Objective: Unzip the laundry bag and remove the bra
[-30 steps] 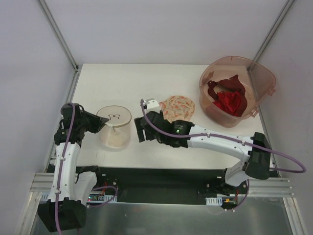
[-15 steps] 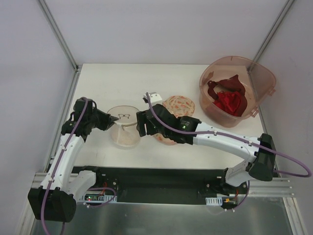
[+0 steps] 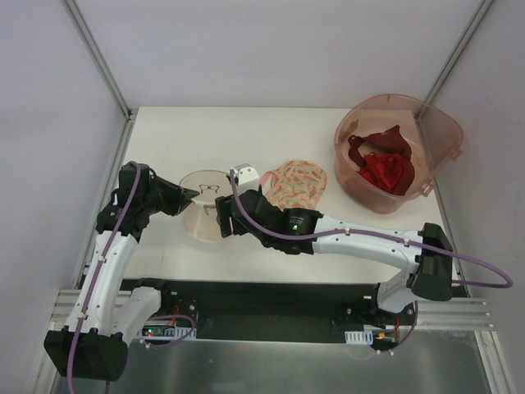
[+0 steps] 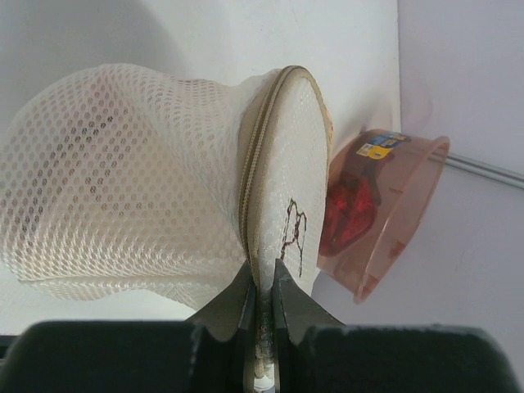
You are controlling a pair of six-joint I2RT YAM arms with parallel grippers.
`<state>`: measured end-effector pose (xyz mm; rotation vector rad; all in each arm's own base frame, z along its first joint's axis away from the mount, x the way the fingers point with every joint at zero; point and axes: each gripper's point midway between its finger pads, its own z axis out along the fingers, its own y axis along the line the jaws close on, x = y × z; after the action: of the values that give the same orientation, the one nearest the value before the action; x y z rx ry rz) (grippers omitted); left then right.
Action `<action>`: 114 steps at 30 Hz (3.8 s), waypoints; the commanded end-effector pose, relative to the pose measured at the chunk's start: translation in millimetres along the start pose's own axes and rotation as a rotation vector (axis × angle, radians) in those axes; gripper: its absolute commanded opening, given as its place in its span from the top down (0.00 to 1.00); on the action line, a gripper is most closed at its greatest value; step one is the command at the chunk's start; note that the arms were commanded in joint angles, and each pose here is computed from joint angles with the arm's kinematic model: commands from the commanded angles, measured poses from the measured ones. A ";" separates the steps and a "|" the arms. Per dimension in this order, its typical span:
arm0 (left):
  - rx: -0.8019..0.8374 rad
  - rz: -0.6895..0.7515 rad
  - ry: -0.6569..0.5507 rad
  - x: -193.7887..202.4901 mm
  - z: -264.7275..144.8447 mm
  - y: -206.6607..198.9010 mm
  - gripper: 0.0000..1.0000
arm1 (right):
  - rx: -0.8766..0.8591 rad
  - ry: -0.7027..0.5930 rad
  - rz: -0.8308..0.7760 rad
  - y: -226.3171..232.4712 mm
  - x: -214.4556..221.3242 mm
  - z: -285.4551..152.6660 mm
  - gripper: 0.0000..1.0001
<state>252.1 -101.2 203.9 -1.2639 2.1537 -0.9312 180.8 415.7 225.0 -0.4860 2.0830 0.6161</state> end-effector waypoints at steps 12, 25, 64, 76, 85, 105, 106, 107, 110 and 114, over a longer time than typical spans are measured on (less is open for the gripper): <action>-0.024 -0.330 0.118 20.2 -13.2 -17.0 1.00 | -0.079 -0.115 -0.037 39.7 -31.1 -0.7 0.36; -0.031 -0.330 0.146 23.0 -11.1 -18.9 1.00 | -0.082 -0.155 -0.057 49.0 -41.5 3.3 0.44; -0.056 -0.333 0.121 19.7 -5.8 -2.8 1.00 | -0.117 -0.090 -0.675 8.8 -33.2 28.4 0.49; 0.079 0.241 0.108 11.1 -14.6 -26.8 0.11 | -0.290 -0.060 -0.705 -25.3 -39.2 -3.5 0.99; 0.326 0.986 0.048 9.9 -42.8 -52.7 0.01 | -0.489 0.040 -0.749 -56.5 -36.8 -23.1 0.99; 0.983 1.732 -0.118 71.3 -86.6 -56.3 0.11 | -0.670 0.126 -0.643 -38.7 -40.3 -37.5 0.99; 1.002 1.782 -0.132 72.7 -85.9 -53.9 0.11 | -0.673 0.130 -0.640 -38.7 -40.2 -37.9 0.99; 1.008 1.790 -0.124 74.2 -84.0 -50.9 0.11 | -0.673 0.129 -0.639 -38.8 -40.8 -37.8 0.99; 1.015 1.797 -0.102 76.8 -81.3 -46.0 0.11 | -0.673 0.133 -0.630 -39.9 -41.4 -36.4 0.99; 1.018 1.787 -0.034 83.4 -72.9 -38.9 0.11 | -0.679 0.143 -0.622 -39.0 -42.1 -33.2 0.99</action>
<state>191.4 -156.0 277.4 0.9250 1.4826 -0.7476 203.4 358.3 241.3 -1.5372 1.7352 0.8421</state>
